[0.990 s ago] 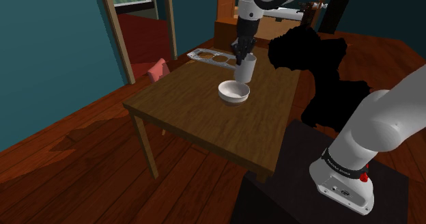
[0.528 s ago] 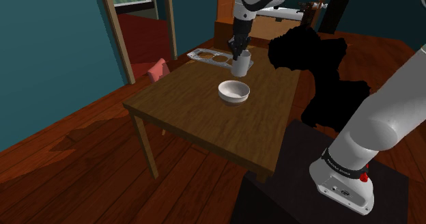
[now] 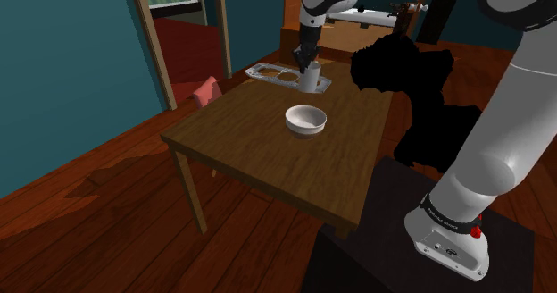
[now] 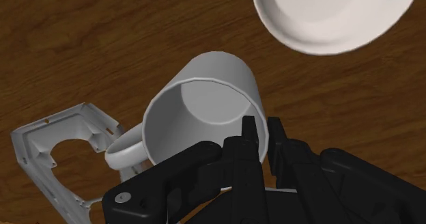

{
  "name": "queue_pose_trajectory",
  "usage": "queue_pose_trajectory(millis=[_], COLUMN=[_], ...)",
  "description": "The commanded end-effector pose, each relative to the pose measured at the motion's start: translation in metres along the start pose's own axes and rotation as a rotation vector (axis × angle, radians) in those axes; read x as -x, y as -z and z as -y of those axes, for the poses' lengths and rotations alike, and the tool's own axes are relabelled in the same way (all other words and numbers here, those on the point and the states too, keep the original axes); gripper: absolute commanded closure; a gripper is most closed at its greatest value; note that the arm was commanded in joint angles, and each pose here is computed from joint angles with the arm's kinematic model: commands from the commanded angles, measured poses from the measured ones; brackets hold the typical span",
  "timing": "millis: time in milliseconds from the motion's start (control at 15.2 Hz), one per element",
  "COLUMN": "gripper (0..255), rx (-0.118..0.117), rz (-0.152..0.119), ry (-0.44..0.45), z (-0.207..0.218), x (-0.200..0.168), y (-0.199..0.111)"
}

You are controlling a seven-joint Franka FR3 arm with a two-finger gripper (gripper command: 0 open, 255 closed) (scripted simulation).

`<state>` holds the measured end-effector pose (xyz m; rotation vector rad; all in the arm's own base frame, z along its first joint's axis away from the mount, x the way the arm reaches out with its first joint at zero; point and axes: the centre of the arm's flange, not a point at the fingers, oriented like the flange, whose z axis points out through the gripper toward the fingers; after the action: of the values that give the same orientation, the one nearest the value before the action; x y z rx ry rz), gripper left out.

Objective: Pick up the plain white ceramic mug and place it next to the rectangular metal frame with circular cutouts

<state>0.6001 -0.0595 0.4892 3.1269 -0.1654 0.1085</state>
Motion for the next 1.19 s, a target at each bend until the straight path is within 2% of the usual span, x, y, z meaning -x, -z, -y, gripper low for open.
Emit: queue_pose_trajectory(millis=[0,726,1122], gripper=[255,255,255], rx=[0.0,0.0,0.0], rz=[0.0,0.0,0.0], ry=[0.001,0.001,0.001], z=[-0.017,-0.103,-0.103], x=[-0.02,-0.134,-0.132], y=[-0.006,-0.043,-0.075])
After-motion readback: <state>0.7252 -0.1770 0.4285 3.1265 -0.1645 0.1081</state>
